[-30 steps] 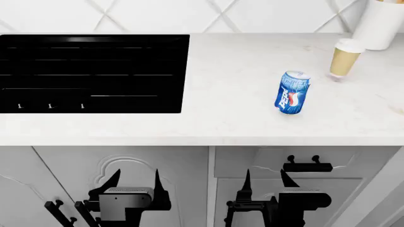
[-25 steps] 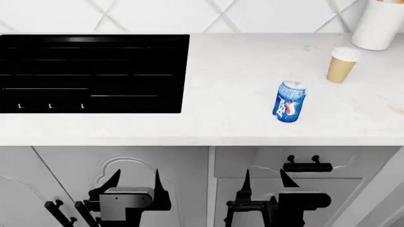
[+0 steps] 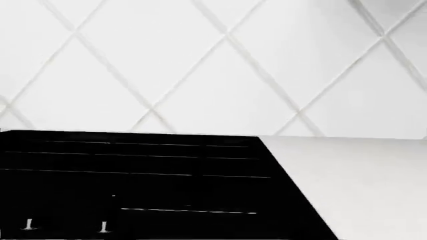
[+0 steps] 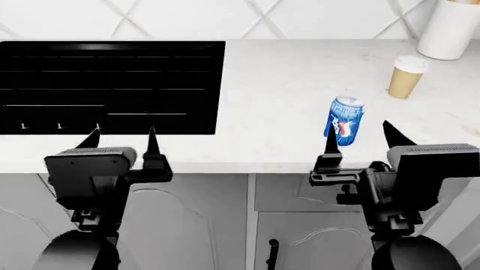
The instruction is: Move the drinks to the dining counter.
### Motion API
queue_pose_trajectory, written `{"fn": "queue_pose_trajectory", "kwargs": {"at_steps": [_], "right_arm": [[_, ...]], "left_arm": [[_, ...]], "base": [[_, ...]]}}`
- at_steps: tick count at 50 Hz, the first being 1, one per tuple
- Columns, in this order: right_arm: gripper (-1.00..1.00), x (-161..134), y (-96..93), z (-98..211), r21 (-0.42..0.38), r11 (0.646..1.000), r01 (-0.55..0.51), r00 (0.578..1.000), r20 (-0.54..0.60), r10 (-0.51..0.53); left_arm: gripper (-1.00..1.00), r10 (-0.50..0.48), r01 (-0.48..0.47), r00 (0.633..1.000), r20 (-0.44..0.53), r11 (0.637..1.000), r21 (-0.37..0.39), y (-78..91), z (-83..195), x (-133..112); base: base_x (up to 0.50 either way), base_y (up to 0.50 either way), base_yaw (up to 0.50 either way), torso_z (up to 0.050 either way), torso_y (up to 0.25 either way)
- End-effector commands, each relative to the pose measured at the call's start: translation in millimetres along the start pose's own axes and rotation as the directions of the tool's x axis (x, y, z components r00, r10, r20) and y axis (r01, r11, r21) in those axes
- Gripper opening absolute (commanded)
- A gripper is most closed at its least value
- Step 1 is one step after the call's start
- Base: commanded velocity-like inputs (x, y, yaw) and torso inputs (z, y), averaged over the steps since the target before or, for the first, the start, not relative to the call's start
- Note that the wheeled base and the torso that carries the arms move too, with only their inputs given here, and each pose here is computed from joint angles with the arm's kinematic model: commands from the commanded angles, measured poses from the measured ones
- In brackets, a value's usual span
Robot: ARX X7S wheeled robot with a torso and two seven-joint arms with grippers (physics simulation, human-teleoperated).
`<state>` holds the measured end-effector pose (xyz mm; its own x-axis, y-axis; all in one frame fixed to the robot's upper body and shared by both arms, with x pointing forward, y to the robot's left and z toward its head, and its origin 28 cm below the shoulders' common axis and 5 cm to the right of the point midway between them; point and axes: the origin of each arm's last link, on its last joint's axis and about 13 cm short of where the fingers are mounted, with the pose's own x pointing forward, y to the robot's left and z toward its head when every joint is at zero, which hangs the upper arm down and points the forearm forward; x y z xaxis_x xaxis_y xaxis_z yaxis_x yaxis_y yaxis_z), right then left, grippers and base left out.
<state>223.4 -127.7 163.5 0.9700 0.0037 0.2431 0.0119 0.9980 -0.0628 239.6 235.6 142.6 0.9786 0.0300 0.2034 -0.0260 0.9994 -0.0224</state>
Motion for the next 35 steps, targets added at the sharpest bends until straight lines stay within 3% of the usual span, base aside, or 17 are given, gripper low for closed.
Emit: {"fn": "queue_pose_trajectory", "kwargs": {"at_steps": [1, 4, 8, 22, 35], "right_arm": [[1.00, 40.7, -25.7, 81.3, -0.058, 0.993, -0.099, 0.987, 0.121, 0.106], [1.00, 48.8, -23.5, 101.5, -0.115, 0.985, -0.130, 0.982, 0.125, 0.144], [1.00, 45.1, -17.2, 117.4, -0.117, 0.977, -0.177, 0.970, 0.146, 0.193], [1.00, 45.2, -18.2, 107.3, -0.108, 0.974, -0.201, 0.967, 0.137, 0.215], [1.00, 44.1, -17.1, 108.5, -0.115, 0.969, -0.217, 0.961, 0.150, 0.233]], "left_arm": [[1.00, 0.027, -0.026, 0.995, 0.101, 1.000, -0.015, 26.5, 102.9, 51.8], [1.00, 0.027, -0.027, 0.989, 0.142, 1.000, -0.003, 24.6, 124.9, 54.1], [1.00, 0.002, -0.006, 0.985, 0.172, 1.000, 0.022, 19.7, 136.3, 50.1], [1.00, 0.007, -0.011, 0.989, 0.149, 1.000, 0.028, 19.5, 124.0, 57.6], [1.00, 0.019, -0.023, 0.988, 0.156, 0.999, 0.024, 23.9, 126.7, 54.0]], "base": [[0.00, 0.00, 0.00, 0.000, 0.000], [0.00, 0.00, 0.00, 0.000, 0.000], [0.00, -0.12, 0.00, 0.000, 0.000], [0.01, -0.48, 0.00, 0.000, 0.000], [0.35, -0.47, 0.00, 0.000, 0.000]]}}
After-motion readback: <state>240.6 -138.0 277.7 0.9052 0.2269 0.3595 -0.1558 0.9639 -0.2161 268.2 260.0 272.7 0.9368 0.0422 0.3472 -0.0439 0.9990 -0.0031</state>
